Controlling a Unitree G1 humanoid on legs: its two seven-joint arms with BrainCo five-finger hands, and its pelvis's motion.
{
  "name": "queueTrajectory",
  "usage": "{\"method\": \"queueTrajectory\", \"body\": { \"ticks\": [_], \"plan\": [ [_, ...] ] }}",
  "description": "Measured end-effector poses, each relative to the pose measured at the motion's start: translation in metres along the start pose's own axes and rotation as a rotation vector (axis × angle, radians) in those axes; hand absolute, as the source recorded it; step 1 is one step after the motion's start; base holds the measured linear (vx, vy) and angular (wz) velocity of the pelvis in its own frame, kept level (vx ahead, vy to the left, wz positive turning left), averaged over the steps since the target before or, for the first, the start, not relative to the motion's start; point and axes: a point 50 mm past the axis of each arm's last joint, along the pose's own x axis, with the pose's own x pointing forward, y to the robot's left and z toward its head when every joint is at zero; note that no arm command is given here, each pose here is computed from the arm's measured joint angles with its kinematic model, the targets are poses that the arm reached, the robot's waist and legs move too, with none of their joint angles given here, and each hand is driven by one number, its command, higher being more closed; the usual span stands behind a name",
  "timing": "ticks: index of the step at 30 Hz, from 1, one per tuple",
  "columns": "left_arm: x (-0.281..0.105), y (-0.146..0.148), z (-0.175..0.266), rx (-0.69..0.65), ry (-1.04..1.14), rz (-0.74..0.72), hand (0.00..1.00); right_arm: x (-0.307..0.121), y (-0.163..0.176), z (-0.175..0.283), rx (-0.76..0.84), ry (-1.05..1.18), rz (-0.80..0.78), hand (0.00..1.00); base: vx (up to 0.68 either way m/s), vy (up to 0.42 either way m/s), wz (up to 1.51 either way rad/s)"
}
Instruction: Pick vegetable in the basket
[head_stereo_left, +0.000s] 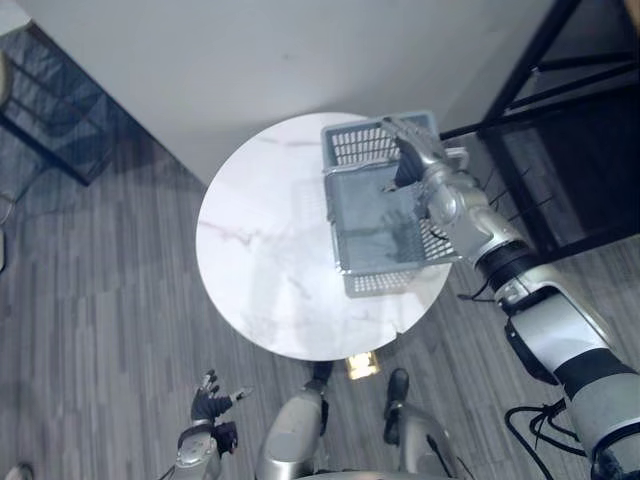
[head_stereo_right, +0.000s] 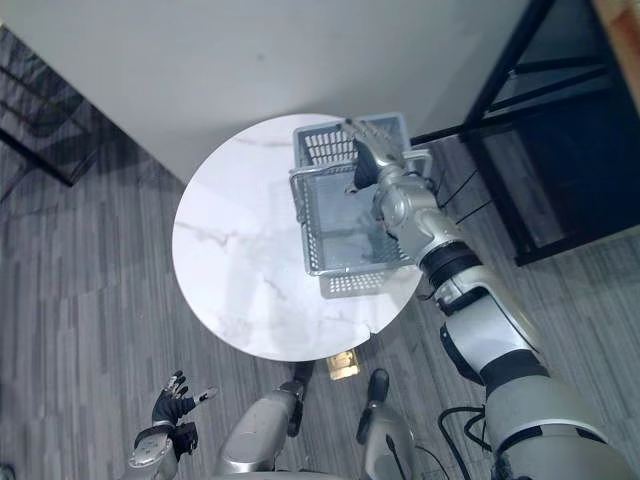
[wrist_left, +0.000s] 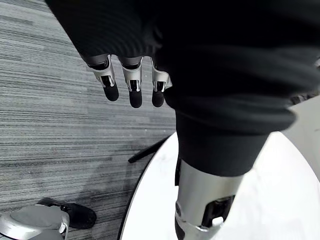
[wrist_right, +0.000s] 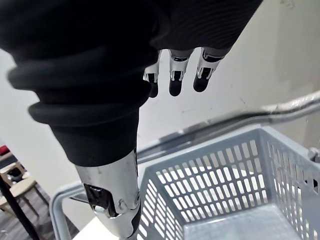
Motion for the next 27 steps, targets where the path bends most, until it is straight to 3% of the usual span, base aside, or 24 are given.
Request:
{"method": "queueTrajectory", "body": {
  "ticks": [3,7,18,24,27],
  "plan": [
    [0.004,-0.008,0.006,-0.009,-0.016,-0.026,0.00,0.002,-0.023,-0.025,-0.014,0.094,-0.064,1.00,-0.08,-0.031,0.41],
    [0.003,-0.011,0.003,0.004,-0.003,-0.041,0.00,0.001,-0.028,-0.032,-0.012,0.122,-0.072,1.00,-0.06,-0.006,0.07],
    [0.001,-0.017,-0.002,0.019,0.017,-0.064,0.00,-0.040,0.002,-0.042,0.070,0.036,-0.076,1.00,0.00,-0.004,-0.20],
    [0.000,-0.016,0.004,0.030,-0.008,-0.078,0.00,-0.116,0.053,-0.069,0.357,0.146,-0.034,1.00,0.04,-0.006,-0.25],
    [-0.005,-0.002,-0.001,0.007,0.002,-0.026,0.00,-0.167,0.073,-0.081,0.461,0.260,-0.044,1.00,0.02,0.012,-0.43]
  ]
}}
